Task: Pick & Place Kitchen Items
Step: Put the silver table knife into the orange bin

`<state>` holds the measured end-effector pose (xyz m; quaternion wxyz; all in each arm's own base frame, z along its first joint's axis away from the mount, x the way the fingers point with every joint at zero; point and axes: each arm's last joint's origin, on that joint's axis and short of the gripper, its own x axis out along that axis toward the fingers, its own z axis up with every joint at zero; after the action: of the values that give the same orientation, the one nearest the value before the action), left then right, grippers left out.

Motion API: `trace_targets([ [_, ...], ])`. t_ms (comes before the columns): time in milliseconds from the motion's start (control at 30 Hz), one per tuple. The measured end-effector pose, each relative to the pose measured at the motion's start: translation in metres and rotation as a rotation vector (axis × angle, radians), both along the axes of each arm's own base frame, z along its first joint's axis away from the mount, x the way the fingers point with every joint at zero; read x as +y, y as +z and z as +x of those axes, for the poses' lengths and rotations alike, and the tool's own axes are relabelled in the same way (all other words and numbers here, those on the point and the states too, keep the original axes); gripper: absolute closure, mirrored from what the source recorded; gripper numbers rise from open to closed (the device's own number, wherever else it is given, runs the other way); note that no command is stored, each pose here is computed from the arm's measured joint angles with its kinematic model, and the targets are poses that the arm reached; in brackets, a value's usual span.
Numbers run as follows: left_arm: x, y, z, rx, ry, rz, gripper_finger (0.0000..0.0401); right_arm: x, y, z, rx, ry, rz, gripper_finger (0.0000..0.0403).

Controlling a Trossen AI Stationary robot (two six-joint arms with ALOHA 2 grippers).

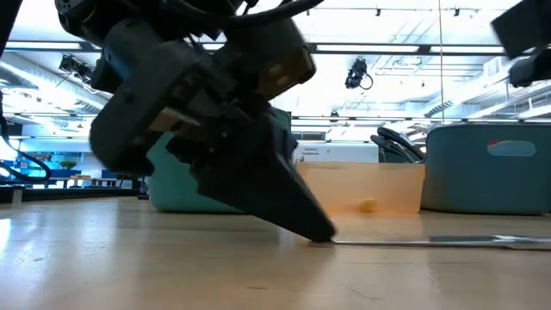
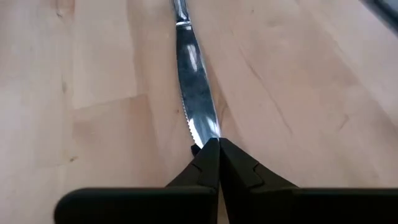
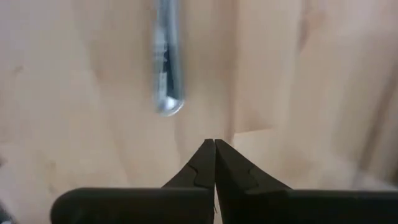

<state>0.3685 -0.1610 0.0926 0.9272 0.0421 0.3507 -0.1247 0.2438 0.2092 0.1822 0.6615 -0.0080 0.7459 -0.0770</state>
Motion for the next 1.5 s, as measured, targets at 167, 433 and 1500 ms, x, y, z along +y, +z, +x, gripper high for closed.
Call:
trace_targets([
  [167,-0.004,0.018,-0.004,-0.060,-0.034,0.053,0.0387,0.007,-0.001,-0.004,0.034,-0.017,0.063,0.0398],
  [433,-0.009,0.035,-0.003,-0.146,-0.027,0.071,0.0394,0.019,-0.012,0.004,-0.086,-0.002,0.196,0.0397],
  [1500,-0.005,0.039,-0.001,-0.167,-0.014,0.100,0.0385,-0.002,-0.056,-0.006,-0.106,-0.029,0.210,0.0397],
])
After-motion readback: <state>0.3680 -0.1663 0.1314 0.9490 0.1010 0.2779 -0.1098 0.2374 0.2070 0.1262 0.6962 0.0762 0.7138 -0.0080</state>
